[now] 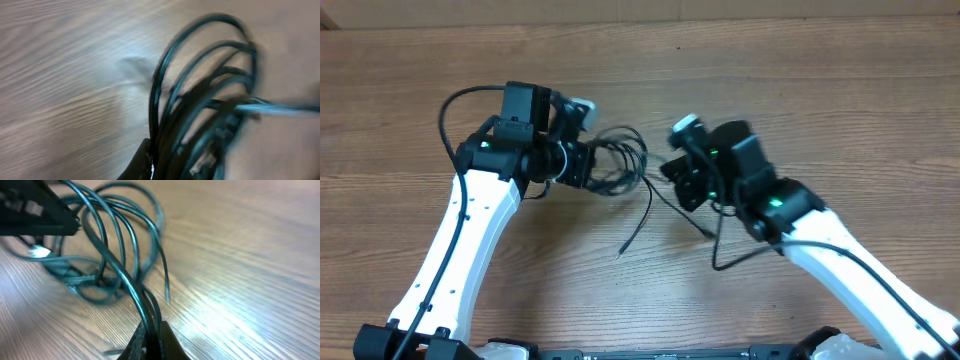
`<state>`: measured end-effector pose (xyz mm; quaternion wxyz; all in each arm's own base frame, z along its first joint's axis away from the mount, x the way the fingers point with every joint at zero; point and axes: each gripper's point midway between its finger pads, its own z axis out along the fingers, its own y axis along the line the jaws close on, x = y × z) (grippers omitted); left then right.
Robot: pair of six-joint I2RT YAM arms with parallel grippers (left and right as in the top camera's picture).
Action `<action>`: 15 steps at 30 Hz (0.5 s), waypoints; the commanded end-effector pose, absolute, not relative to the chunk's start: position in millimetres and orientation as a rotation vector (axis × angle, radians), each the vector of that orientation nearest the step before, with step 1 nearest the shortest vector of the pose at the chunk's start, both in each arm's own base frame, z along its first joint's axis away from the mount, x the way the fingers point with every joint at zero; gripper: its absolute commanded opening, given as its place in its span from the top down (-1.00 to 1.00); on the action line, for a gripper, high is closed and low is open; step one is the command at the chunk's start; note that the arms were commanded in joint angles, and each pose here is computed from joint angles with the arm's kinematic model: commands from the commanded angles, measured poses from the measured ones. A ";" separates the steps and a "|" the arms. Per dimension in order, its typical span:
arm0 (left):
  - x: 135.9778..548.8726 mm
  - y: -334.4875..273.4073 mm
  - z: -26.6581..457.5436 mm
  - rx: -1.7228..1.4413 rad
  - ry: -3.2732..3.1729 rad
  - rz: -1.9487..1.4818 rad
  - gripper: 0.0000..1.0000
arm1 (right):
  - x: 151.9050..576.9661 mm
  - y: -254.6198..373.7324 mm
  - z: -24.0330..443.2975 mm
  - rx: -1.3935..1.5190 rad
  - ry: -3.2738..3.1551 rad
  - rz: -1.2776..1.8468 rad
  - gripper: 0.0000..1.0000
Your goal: Untangle cables
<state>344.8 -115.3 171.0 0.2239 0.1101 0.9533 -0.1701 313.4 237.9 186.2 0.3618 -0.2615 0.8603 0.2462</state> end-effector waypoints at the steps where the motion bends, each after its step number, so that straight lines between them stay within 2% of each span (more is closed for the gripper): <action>1: 365.4 -63.3 173.8 -0.258 2.608 -0.246 0.90 | 305.6 225.8 239.5 -0.587 2.109 0.700 0.92; 8: 377.9 -50.4 180.2 -0.547 2.519 -0.286 0.91 | 313.4 176.3 270.2 -0.298 2.090 0.646 0.93; 15: 373.8 -42.2 176.9 -0.837 2.467 -0.298 0.92 | 328.3 152.3 271.4 -0.035 2.113 0.706 0.92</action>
